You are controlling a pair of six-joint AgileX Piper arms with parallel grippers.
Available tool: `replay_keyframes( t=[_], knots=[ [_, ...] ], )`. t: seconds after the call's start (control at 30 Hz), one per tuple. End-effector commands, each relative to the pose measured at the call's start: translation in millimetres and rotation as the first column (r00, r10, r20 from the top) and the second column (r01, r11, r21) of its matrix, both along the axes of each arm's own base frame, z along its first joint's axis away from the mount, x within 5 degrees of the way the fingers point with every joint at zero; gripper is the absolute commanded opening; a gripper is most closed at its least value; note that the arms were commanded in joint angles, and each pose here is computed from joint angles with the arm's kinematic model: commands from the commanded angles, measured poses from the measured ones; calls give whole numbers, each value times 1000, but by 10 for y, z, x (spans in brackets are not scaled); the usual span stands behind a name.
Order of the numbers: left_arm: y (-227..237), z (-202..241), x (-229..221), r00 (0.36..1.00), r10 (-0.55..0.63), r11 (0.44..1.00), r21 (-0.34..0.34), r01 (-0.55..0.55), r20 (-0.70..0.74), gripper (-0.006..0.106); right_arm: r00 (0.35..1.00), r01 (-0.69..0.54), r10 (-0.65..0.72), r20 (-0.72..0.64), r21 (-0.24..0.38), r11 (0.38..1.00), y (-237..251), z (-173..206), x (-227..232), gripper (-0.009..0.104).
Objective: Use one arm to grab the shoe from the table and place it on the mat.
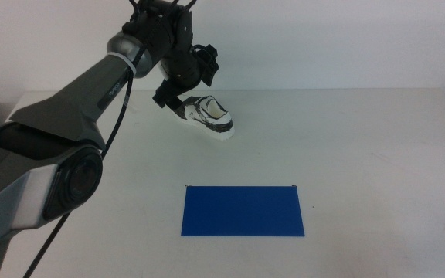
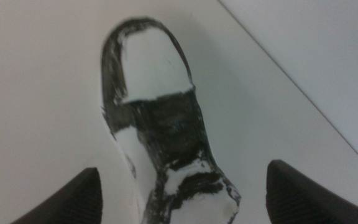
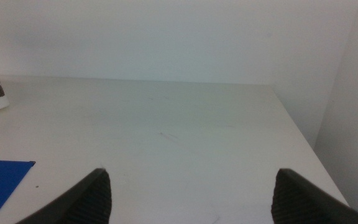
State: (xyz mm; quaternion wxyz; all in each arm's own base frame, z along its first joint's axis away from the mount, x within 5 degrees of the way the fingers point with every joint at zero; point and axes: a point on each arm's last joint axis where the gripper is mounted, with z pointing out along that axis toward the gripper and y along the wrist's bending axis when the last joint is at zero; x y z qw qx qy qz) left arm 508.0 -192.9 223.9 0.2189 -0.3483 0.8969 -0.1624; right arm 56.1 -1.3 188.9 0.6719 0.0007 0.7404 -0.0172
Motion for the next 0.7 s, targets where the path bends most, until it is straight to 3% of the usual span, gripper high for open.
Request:
replay_keyframes(
  t=[0.0, 0.13, 0.3, 0.67],
  knots=[
    [11, 495, -42, 993, 1, 997, -77, 8, 121, 88, 994, 1, 2, 108, -24, 1000, -1, 115, -15, 66],
    [9, 419, -4, 995, 8, 990, -138, 5, 95, 88, 994, 1, 2, 108, -24, 1000, -1, 115, -15, 66],
    [13, 301, 31, 998, 14, 986, -168, -3, 63, 88, 994, 1, 2, 108, -24, 1000, -1, 115, -15, 66],
    [-7, 91, 79, 999, 15, 986, -165, -10, 30, 88, 994, 1, 2, 108, -24, 1000, -1, 115, -15, 66]
  ],
)
